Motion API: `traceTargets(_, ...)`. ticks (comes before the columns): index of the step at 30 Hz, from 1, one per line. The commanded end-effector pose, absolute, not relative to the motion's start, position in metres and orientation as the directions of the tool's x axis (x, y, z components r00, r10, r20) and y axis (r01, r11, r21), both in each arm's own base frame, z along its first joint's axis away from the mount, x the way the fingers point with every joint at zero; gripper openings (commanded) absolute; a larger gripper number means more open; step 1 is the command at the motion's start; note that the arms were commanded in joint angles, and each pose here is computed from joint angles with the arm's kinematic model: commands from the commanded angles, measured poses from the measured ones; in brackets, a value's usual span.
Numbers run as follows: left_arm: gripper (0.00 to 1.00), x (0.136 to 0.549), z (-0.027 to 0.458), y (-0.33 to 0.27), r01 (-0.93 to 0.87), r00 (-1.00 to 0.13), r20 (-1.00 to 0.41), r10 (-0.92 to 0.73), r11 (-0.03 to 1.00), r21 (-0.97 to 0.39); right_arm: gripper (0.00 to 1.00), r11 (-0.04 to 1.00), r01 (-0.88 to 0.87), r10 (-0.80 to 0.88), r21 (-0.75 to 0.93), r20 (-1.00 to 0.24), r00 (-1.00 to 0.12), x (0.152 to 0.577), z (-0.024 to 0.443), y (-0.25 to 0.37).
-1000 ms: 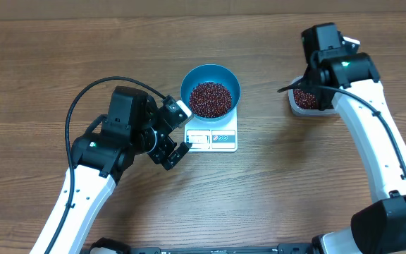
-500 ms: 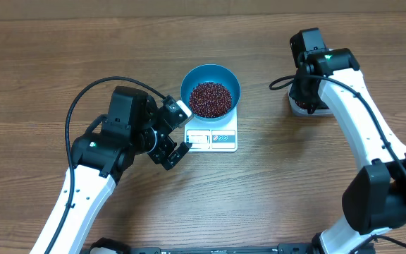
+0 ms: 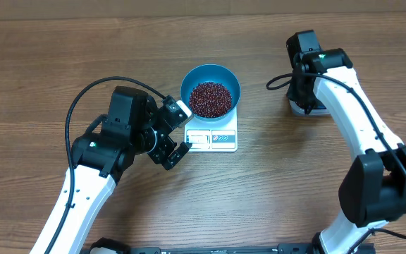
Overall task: Scoop item into bowl and weigh 150g on scale
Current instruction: 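Move the empty scoop back over the bean tub with the right gripper, then lower the scoop into the tub and scoop a small amount of beans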
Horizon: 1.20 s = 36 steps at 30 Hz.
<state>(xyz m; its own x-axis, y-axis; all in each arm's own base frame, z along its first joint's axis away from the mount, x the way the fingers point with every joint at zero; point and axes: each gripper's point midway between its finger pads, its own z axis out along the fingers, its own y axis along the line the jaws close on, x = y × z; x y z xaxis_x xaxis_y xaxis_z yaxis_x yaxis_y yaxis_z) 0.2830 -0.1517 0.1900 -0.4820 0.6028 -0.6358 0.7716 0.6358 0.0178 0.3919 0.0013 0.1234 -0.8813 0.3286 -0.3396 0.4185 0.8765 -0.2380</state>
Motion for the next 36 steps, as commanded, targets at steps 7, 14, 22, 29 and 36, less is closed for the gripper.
traceTargets(7,0.99,0.281,0.187,-0.152,0.765,-0.497,-0.630,0.597,0.644,0.005,0.04,0.884,0.410,0.327,-0.226,-0.327,-0.887,0.395,0.113,0.006)
traceTargets(14,1.00,0.281,0.187,-0.152,0.765,-0.498,-0.629,0.597,0.644,0.005,0.04,0.922,0.365,0.317,-0.130,-0.291,-0.903,0.399,0.108,0.025)
traceTargets(22,1.00,0.281,0.187,-0.152,0.765,-0.497,-0.630,0.597,0.644,0.005,0.04,0.936,0.338,0.301,-0.102,-0.270,-0.915,0.398,0.107,0.032)
traceTargets(29,1.00,0.281,0.187,-0.152,0.765,-0.497,-0.630,0.597,0.644,0.005,0.04,0.912,0.399,0.362,-0.094,-0.273,-0.891,0.398,0.107,0.021)
traceTargets(36,1.00,0.281,0.187,-0.152,0.765,-0.497,-0.630,0.597,0.644,0.005,0.04,0.886,0.457,0.421,-0.080,-0.274,-0.865,0.396,0.113,0.012)
